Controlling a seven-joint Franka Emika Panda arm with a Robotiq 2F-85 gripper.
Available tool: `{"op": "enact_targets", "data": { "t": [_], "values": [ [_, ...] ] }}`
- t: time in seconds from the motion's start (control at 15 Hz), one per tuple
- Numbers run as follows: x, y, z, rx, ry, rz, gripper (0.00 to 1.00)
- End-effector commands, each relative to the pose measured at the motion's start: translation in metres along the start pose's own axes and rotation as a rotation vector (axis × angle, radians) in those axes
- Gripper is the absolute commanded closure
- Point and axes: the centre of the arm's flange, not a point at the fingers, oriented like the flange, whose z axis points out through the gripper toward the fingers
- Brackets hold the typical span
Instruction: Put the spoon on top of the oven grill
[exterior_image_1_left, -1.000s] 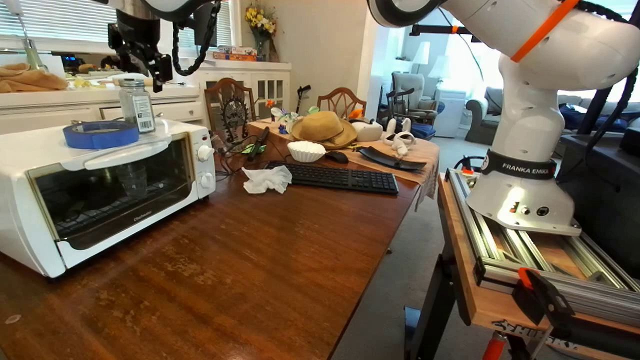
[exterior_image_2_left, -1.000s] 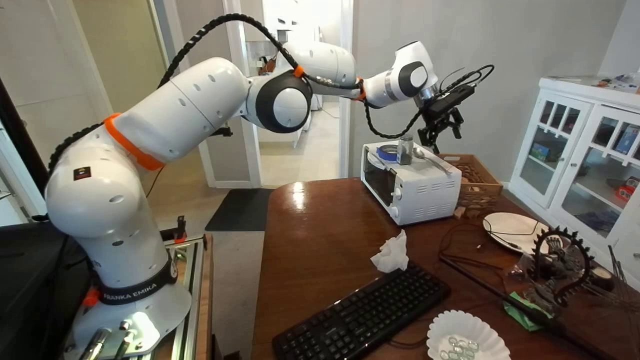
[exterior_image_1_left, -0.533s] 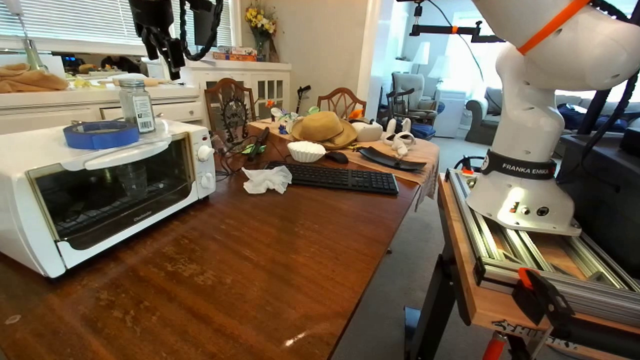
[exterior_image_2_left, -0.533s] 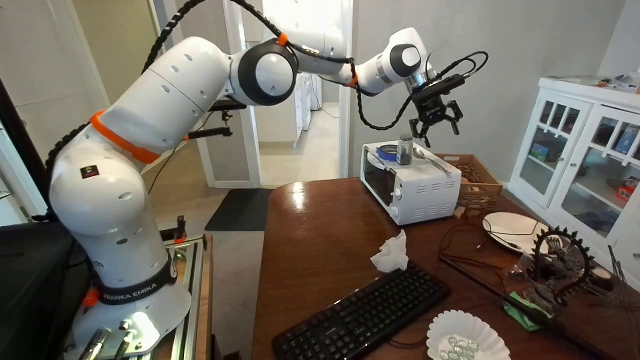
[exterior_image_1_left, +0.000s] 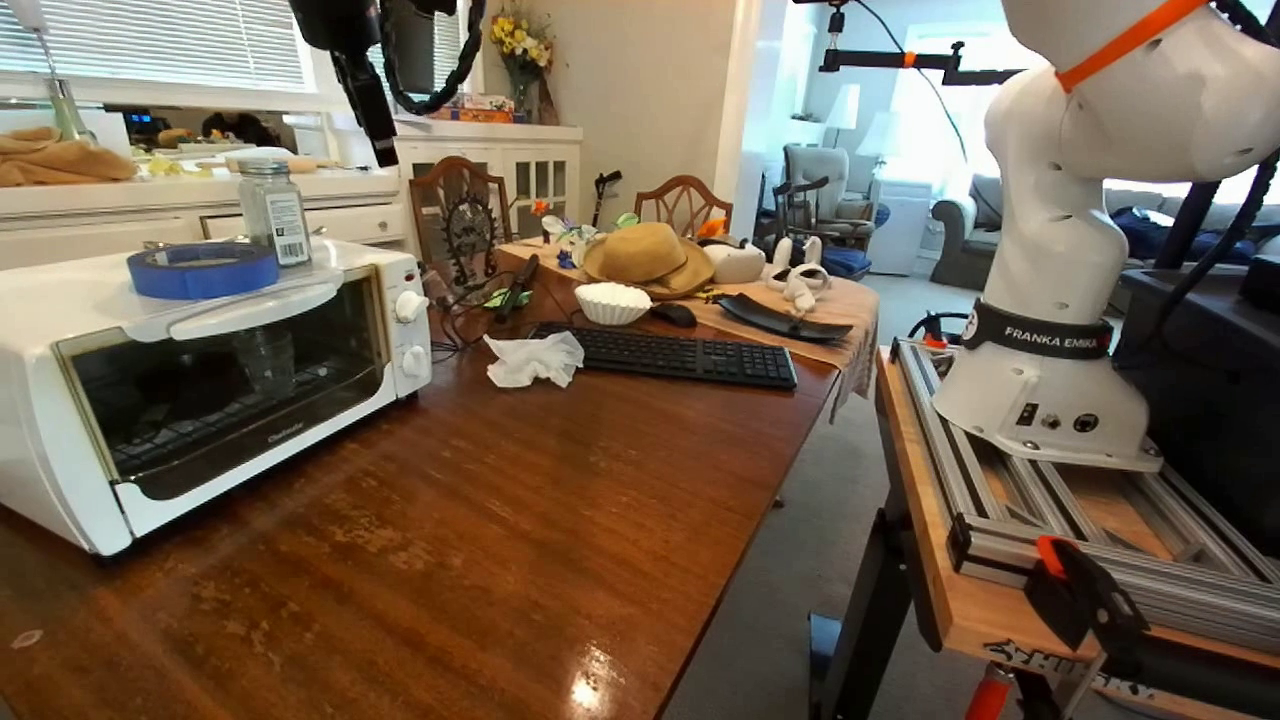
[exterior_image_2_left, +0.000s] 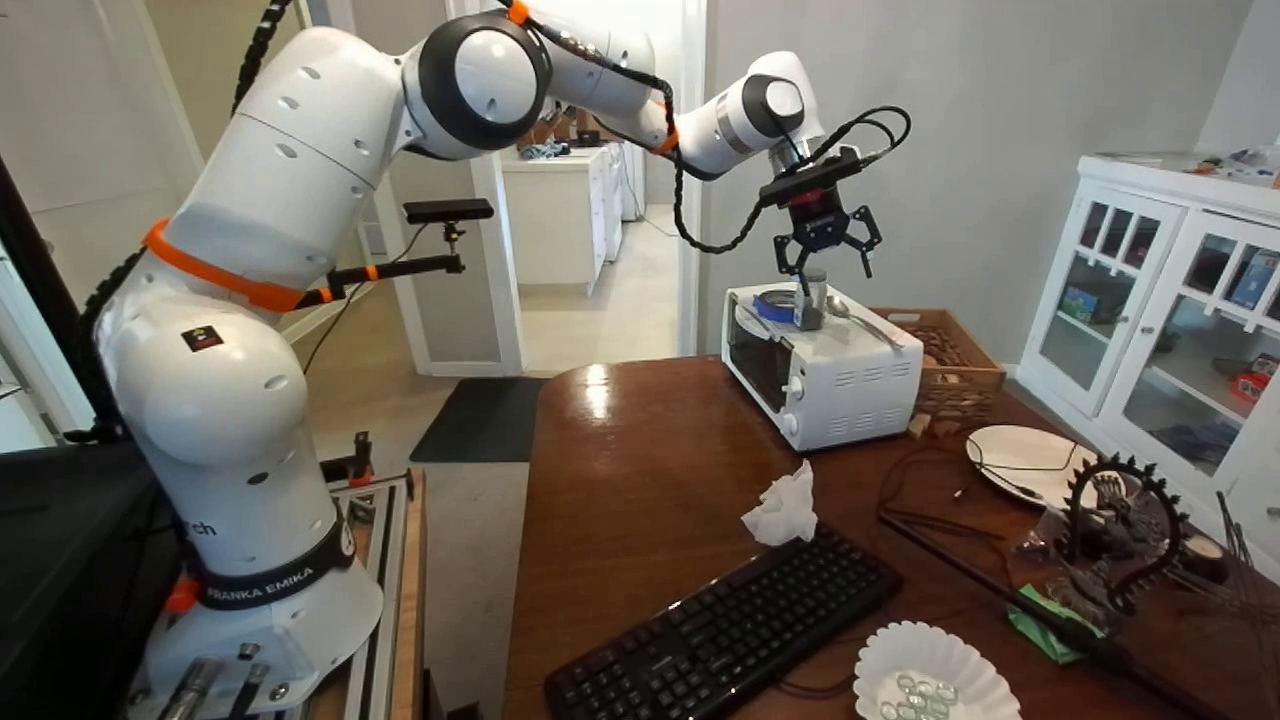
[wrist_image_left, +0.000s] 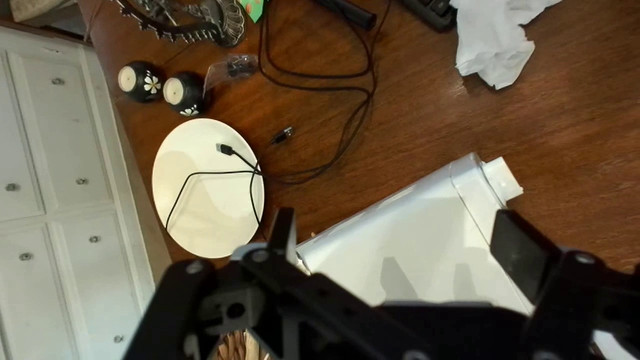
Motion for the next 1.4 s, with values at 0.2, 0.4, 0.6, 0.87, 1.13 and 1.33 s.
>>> {"op": "enact_targets", "data": {
  "t": [0.2, 0.4, 0.6, 0.87, 1.13, 1.33],
  "values": [
    [-0.002, 0.004, 0.002, -0.001, -0.001, 0.002, 0.0],
    [-0.003, 0.0, 0.011, 0.061, -0.037, 0.131, 0.0],
    [-0.024, -0.009, 0.018, 0.083, -0.08, 0.298, 0.0],
    [-0.041, -0.021, 0.02, 0.08, -0.099, 0.508, 0.0],
    [-0.016, -0.055, 0.026, 0.188, -0.018, 0.494, 0.0],
    [-0.002, -0.076, 0.024, 0.217, 0.008, 0.468, 0.0]
  ]
}}
